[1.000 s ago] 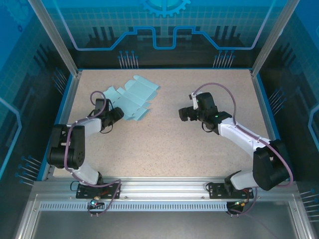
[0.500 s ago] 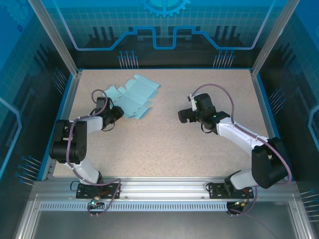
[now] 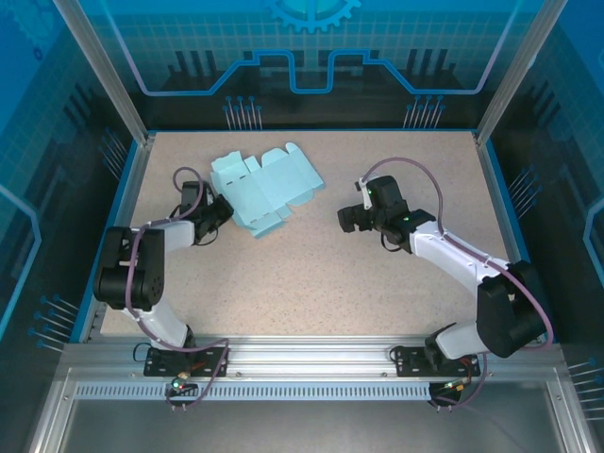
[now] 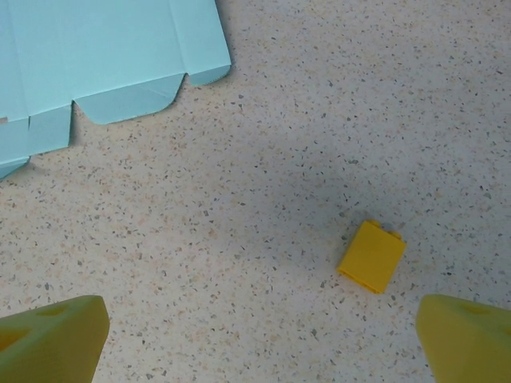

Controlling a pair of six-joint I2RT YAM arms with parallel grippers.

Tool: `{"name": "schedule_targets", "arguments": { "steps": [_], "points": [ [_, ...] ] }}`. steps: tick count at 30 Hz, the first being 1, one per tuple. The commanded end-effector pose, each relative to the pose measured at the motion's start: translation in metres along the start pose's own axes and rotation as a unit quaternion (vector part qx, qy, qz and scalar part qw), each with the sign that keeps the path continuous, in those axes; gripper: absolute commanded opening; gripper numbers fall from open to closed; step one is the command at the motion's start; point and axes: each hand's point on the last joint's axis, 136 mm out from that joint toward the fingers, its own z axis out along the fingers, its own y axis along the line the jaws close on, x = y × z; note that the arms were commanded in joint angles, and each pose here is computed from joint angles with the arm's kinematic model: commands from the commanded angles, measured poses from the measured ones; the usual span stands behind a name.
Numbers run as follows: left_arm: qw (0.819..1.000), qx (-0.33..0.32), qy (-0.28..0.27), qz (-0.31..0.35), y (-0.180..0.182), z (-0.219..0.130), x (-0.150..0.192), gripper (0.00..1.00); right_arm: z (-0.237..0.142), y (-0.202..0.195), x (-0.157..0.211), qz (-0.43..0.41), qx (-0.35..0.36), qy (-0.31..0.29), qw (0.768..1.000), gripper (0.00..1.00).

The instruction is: Fold the paper box

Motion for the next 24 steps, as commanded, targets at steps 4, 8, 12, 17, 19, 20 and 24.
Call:
{"name": "schedule_targets", "arguments": {
  "steps": [4, 8, 12, 17, 19, 20, 24],
  "points": [
    [0.994, 0.088, -0.023, 0.067, -0.063, -0.048, -0.032, 0.0, -0.029, 0.003, -0.033, -0.047, 0.002, -0.047, 0.998, 1.0],
    [0.982, 0.122, -0.028, 0.139, -0.106, -0.084, -0.041, 0.0, -0.052, 0.015, -0.067, -0.092, -0.028, -0.092, 0.991, 0.99],
    [0.962, 0.139, -0.041, 0.233, -0.145, -0.123, -0.044, 0.0, -0.077, 0.039, -0.107, -0.145, -0.082, -0.143, 0.976, 0.99],
    [0.929, 0.179, -0.064, 0.318, -0.198, -0.175, -0.053, 0.0, -0.104, 0.054, -0.143, -0.212, -0.108, -0.165, 0.957, 0.95],
    [0.912, 0.189, -0.064, 0.358, -0.218, -0.193, -0.053, 0.0, -0.115, 0.055, -0.151, -0.231, -0.107, -0.172, 0.952, 0.95],
    [0.902, 0.194, -0.063, 0.381, -0.228, -0.202, -0.051, 0.0, -0.122, 0.057, -0.155, -0.241, -0.11, -0.179, 0.948, 0.95],
    [0.856, 0.209, -0.066, 0.468, -0.255, -0.229, -0.039, 0.0, -0.147, 0.058, -0.165, -0.27, -0.111, -0.205, 0.934, 0.95]
  ]
}}
